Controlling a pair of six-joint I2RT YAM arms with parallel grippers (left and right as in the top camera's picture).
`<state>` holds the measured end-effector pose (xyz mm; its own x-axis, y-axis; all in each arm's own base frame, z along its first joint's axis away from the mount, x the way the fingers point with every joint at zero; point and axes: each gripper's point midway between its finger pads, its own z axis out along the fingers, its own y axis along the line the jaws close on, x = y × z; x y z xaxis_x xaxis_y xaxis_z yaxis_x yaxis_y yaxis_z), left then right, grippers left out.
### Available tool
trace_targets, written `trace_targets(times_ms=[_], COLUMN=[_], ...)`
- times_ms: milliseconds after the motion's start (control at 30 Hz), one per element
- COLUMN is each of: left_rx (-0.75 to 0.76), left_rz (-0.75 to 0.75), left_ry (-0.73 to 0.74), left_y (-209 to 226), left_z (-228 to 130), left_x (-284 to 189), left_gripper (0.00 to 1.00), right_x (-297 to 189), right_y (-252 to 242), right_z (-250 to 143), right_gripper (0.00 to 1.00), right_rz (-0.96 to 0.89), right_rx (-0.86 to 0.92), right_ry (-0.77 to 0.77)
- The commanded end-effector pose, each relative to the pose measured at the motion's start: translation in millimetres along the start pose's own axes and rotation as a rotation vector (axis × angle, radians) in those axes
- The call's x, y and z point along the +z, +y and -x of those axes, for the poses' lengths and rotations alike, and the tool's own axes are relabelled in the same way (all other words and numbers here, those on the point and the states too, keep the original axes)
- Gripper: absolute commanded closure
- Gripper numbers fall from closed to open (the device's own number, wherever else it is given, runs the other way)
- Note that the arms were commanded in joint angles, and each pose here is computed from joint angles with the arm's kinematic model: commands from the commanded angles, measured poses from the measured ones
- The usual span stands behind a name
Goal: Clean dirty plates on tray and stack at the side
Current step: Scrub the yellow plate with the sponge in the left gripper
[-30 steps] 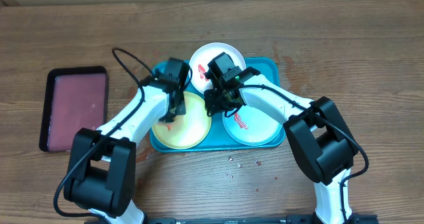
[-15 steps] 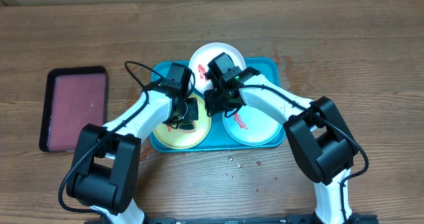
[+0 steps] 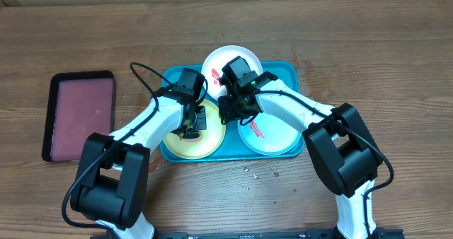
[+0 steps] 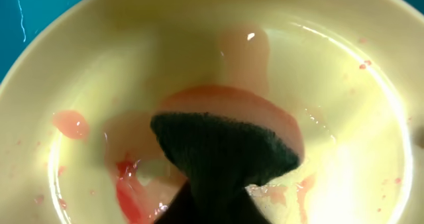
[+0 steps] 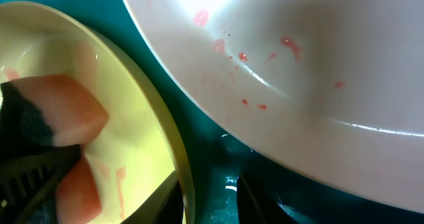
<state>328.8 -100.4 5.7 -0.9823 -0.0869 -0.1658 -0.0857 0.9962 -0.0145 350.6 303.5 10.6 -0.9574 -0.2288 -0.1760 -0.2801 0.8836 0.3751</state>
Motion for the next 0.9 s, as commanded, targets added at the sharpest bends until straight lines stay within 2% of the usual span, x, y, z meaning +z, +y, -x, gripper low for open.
trace_targets(times_ms=[0, 367, 500, 600, 767, 867], left_rx=[0.000, -0.066, -0.091, -0.102, -0.103, -0.091], left_rz=[0.026, 0.342, 0.336, 0.238, -0.266, -0.336], left_ry=[0.036, 0.066, 0.029, 0.011, 0.060, 0.069], left_y=[8.8, 93.5, 96.2, 76.5, -12.5, -26.5], left_z=[-7.5, -13.2, 0.7, 15.3, 22.3, 17.7], left_x=[6.2, -3.8, -7.7, -13.1, -16.7, -15.1], left_gripper=[0.96, 0.96, 0.96, 0.96, 0.96, 0.96], right_x=[8.8, 8.8, 8.8, 8.8, 8.8, 8.8], right_y=[-7.3, -7.4, -7.4, -7.4, -7.2, -7.0], right_z=[-6.2, -6.3, -6.3, -6.3, -5.8, -5.4], right_gripper=[0.72, 0.72, 0.72, 0.72, 0.72, 0.72], right_rz=[-0.028, -0.028, -0.028, -0.028, -0.028, -0.027], right_rx=[0.008, 0.007, 0.008, 0.008, 0.007, 0.006], right_ry=[0.020, 0.020, 0.020, 0.020, 0.018, 0.017])
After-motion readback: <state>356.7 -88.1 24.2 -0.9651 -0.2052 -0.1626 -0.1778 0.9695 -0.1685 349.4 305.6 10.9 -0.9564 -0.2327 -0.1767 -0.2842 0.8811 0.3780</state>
